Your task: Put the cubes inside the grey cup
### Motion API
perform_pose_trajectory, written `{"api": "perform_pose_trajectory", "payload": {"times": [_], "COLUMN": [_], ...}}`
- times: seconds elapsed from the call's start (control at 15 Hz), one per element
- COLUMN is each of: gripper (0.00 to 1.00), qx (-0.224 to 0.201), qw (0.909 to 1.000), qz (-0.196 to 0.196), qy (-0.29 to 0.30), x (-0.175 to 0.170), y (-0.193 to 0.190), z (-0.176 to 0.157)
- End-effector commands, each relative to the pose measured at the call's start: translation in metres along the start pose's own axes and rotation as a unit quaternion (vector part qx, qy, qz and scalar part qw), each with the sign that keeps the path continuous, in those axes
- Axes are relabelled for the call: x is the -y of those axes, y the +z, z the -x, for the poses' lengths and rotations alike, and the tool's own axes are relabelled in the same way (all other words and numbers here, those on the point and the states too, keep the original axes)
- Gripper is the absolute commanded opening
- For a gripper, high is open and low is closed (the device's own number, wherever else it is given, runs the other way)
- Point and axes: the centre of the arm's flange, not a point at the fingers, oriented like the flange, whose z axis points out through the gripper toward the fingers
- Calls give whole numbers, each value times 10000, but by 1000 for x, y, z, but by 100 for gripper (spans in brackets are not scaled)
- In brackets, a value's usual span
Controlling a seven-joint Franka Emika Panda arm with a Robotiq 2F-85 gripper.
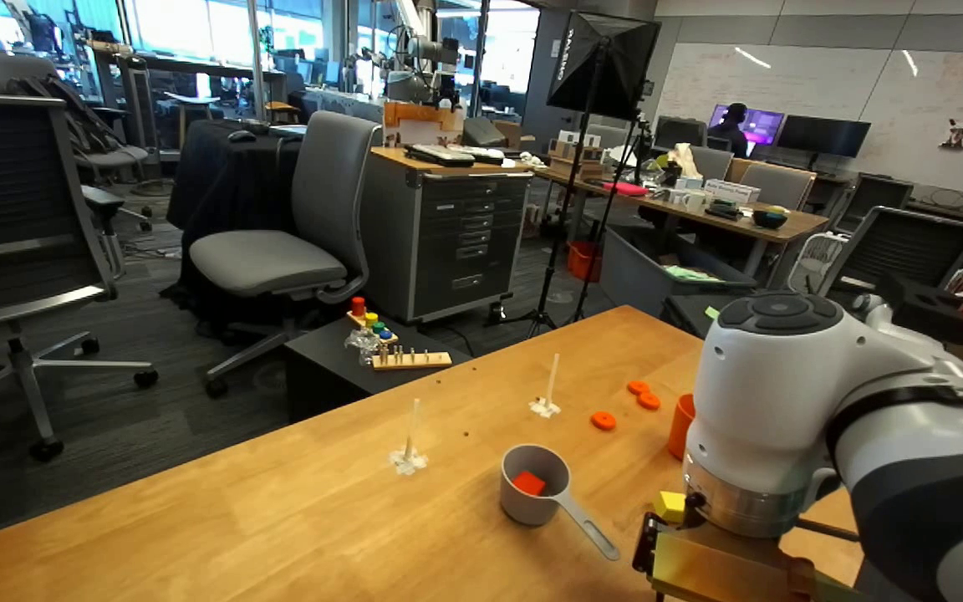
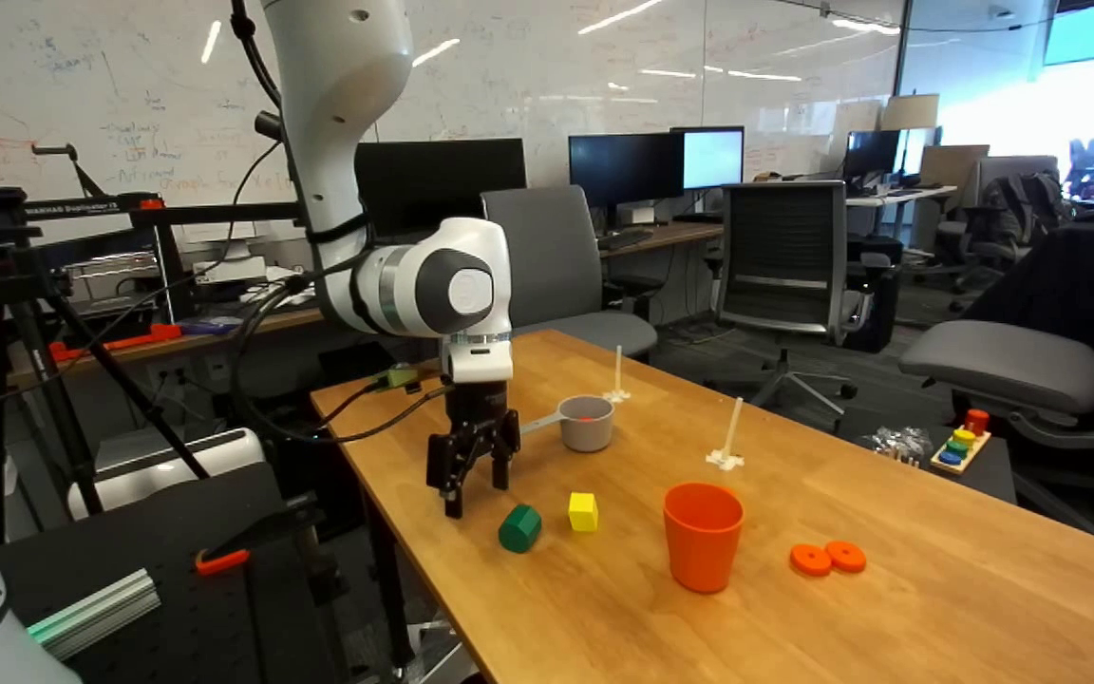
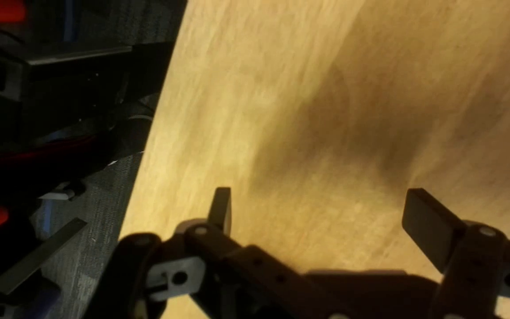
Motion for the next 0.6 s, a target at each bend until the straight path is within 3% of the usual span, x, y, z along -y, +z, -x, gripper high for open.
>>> {"api": "perform_pose_trajectory", "payload": {"times": [0.0, 0.53], "gripper": [100, 100], "qx": [-45, -565], "qw": [9996, 9968], "qz": [-26, -248], "qy": [289, 500], "x": [-29, -34], "y": [-3, -7], "z": [-2, -37]}}
